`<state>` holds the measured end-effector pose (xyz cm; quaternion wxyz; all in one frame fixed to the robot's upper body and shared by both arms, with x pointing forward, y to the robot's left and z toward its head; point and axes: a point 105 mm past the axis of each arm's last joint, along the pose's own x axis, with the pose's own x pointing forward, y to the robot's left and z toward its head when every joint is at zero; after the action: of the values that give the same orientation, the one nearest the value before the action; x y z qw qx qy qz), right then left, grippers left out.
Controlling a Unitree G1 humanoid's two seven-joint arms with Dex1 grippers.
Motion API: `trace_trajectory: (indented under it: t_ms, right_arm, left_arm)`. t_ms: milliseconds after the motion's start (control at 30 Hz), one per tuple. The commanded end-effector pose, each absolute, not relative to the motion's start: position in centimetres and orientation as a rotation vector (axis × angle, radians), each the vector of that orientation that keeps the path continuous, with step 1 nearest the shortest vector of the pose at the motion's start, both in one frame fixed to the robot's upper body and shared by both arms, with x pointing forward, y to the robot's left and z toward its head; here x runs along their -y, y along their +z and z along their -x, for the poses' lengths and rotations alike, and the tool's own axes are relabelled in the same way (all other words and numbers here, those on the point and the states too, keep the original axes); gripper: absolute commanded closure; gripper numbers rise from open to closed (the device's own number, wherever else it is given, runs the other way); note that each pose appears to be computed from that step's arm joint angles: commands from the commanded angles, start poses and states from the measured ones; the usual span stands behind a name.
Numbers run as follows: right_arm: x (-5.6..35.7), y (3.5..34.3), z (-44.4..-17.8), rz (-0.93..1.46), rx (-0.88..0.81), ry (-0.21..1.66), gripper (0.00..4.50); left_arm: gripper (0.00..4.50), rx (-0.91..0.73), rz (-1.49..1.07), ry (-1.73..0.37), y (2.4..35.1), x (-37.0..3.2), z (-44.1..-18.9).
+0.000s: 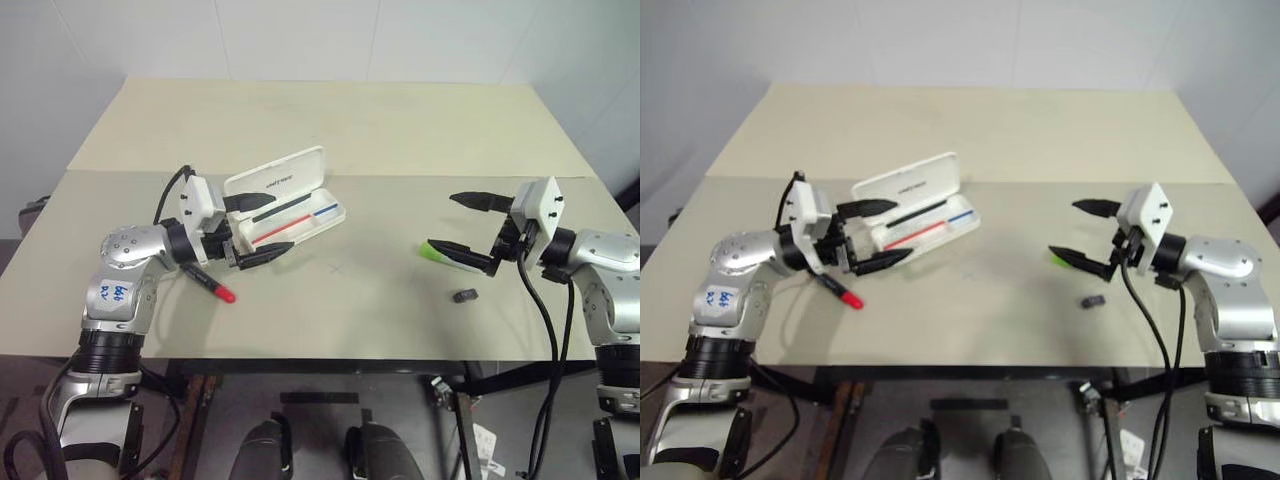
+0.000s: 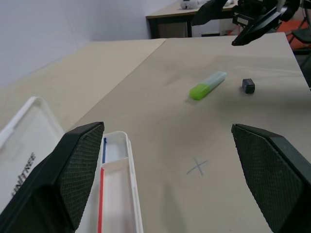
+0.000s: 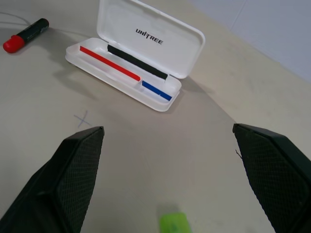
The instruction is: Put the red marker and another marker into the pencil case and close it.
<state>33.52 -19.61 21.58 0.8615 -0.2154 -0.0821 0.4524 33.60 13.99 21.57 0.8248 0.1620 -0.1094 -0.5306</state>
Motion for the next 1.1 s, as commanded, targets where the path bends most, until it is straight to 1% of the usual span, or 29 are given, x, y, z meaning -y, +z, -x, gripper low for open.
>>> trace_trajectory:
  t_ms: [33,200,333,433,567,700,833,1100]
  right_arm:
    - [18.8,23.0,-33.7,0.459,0.248,0.947,0.0]
    - [18.3,22.2,-33.9,0.444,0.242,0.966,0.0]
    - [17.5,22.2,-34.1,0.437,0.247,0.994,0.0]
    - [15.5,22.2,-34.0,0.424,0.265,1.061,0.0]
    - [12.9,21.6,-33.4,0.427,0.276,1.157,0.0]
    - [10.8,20.9,-33.1,0.412,0.27,1.243,0.0]
    - [9.6,20.9,-33.3,0.401,0.28,1.297,0.0]
    - [8.6,20.8,-33.8,0.392,0.301,1.333,0.0]
  left_arm:
    - [0.04,0.272,-0.37,-1.106,22.6,-14.3,-33.7]
    - [0.04,0.27,-0.388,-1.072,22.5,-14.4,-34.3]
    - [0.04,0.268,-0.368,-1.023,22.4,-14.9,-34.5]
    - [0.04,0.235,-0.371,-0.95,21.6,-16.0,-34.6]
    - [0.04,0.2,-0.372,-0.896,20.6,-17.2,-34.1]
    - [0.04,0.134,-0.357,-0.838,18.9,-18.2,-33.7]
    - [0.04,0.087,-0.364,-0.837,18.1,-18.2,-33.6]
    - [0.04,0.024,-0.371,-0.866,17.3,-17.3,-34.6]
